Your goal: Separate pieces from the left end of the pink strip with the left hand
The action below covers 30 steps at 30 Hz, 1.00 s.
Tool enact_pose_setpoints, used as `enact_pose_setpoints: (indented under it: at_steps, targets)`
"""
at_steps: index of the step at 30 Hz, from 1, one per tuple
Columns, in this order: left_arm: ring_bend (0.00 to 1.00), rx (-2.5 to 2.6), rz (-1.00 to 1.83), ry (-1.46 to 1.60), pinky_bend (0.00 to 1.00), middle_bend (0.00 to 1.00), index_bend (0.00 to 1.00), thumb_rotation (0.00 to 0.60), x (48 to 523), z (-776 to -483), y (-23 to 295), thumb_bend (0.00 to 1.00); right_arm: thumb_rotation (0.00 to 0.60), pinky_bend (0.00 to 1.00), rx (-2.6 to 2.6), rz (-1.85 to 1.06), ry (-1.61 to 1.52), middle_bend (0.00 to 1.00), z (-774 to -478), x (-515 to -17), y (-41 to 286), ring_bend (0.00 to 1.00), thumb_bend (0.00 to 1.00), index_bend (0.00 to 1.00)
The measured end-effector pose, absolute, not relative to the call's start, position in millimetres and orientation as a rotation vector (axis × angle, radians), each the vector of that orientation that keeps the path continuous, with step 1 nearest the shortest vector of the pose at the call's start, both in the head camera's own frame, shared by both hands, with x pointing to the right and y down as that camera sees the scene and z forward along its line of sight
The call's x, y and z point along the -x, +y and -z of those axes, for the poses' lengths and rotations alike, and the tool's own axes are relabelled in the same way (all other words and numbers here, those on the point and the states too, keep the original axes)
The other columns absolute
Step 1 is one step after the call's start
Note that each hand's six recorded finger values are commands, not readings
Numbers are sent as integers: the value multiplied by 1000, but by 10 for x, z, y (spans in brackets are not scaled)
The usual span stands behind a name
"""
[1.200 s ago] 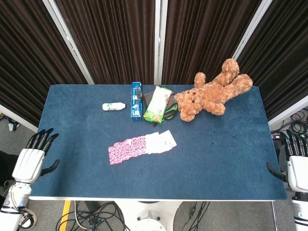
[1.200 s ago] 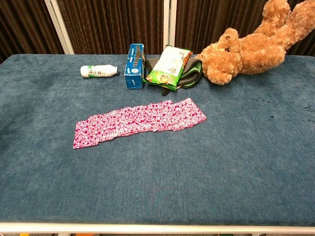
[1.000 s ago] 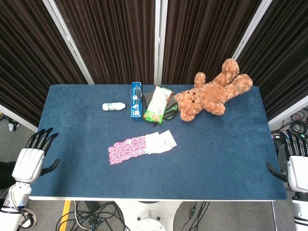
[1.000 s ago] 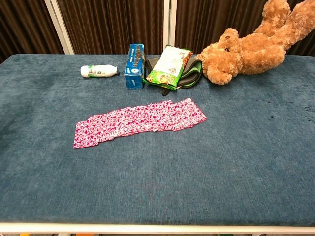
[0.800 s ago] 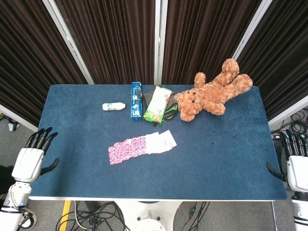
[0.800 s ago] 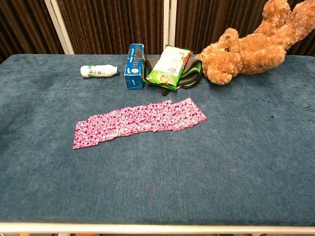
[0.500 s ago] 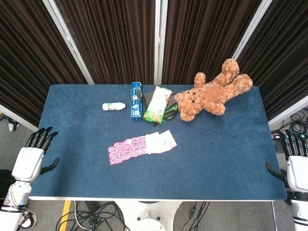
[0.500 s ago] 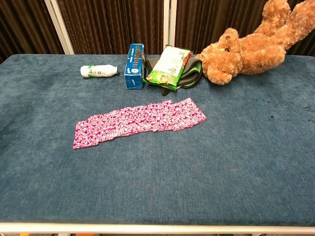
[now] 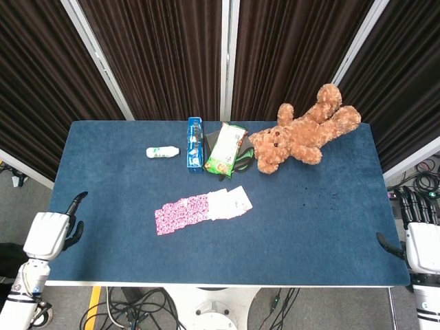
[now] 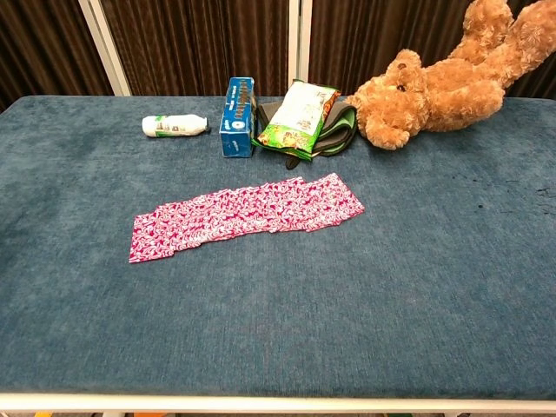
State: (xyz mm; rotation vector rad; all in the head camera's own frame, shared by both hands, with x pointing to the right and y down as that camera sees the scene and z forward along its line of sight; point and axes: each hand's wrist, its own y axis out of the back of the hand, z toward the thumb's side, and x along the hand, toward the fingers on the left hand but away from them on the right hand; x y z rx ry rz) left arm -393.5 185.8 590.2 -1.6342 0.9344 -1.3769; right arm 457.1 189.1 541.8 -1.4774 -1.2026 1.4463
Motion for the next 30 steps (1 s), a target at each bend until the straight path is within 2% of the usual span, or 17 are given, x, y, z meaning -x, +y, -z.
enact_pose_setpoints:
  at_steps: [7,16,30]
  targets:
    - [874,1620,1388,899,867,863,132,600,3946,-5984,1884,523,600,0,1483,-1478,-1169,0,-5486,-4569,1898,0,132,0]
    - [874,1712,1419,769,862,864,132,600,3764,-6232,2086,527,600,0,1501,-1487,-1151,0,-5560,-4528,1918,0,132,0]
    - [874,1905,1348,493,862,866,133,600,3056,-6746,2241,539,600,0,1515,-1492,-1137,0,-5593,-4473,1877,0,132,0]
